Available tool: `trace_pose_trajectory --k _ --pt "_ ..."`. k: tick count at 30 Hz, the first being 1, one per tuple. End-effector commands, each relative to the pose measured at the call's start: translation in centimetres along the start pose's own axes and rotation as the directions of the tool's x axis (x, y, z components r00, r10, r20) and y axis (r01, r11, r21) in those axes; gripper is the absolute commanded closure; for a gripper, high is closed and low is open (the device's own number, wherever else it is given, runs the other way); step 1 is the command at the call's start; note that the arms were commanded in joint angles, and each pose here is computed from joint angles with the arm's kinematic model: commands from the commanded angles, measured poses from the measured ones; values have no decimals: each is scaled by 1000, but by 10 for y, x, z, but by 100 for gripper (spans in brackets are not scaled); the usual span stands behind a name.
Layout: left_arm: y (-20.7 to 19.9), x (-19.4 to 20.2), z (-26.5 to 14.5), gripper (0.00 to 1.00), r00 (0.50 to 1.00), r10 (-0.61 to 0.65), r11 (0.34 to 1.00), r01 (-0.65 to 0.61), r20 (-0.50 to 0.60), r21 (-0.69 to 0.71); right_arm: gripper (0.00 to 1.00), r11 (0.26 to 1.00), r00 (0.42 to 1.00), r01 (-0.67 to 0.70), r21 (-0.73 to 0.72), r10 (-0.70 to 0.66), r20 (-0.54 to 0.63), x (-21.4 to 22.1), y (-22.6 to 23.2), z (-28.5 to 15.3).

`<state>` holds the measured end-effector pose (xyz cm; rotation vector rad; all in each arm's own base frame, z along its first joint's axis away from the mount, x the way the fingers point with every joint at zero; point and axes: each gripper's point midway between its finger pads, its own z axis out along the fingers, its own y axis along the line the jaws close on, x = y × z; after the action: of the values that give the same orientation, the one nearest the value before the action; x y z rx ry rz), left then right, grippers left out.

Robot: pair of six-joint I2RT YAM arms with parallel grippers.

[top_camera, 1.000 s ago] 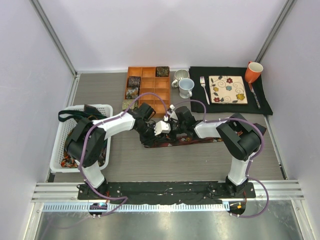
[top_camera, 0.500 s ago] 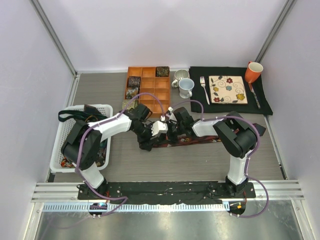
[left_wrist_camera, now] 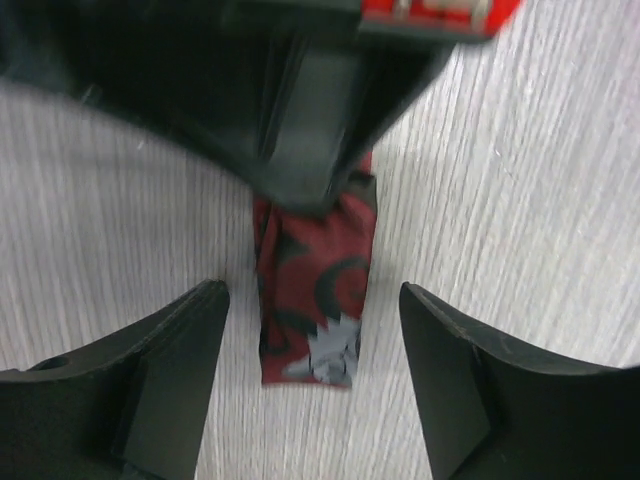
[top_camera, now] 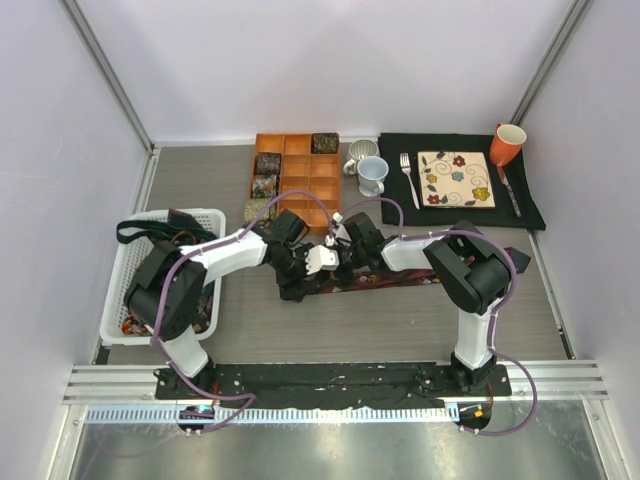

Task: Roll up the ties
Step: Roll the tie at the center of the board.

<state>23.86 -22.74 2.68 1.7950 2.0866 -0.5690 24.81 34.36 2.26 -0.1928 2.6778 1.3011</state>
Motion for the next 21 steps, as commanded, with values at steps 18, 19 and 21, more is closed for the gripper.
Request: trace_pose_trajectory --k 18,19,21 --pt "-2 5 19 76 996 29 999 -32 -82 -32 64 996 1000 -19 -90 21 21 0 31 -11" --pt "-2 5 19 77 996 24 999 -27 -83 -32 64 995 999 -18 -101 21 24 -1 31 -10" --pt "-1 4 19 77 997 22 999 -25 -80 -33 66 994 999 -27 -106 29 22 0 30 -8"
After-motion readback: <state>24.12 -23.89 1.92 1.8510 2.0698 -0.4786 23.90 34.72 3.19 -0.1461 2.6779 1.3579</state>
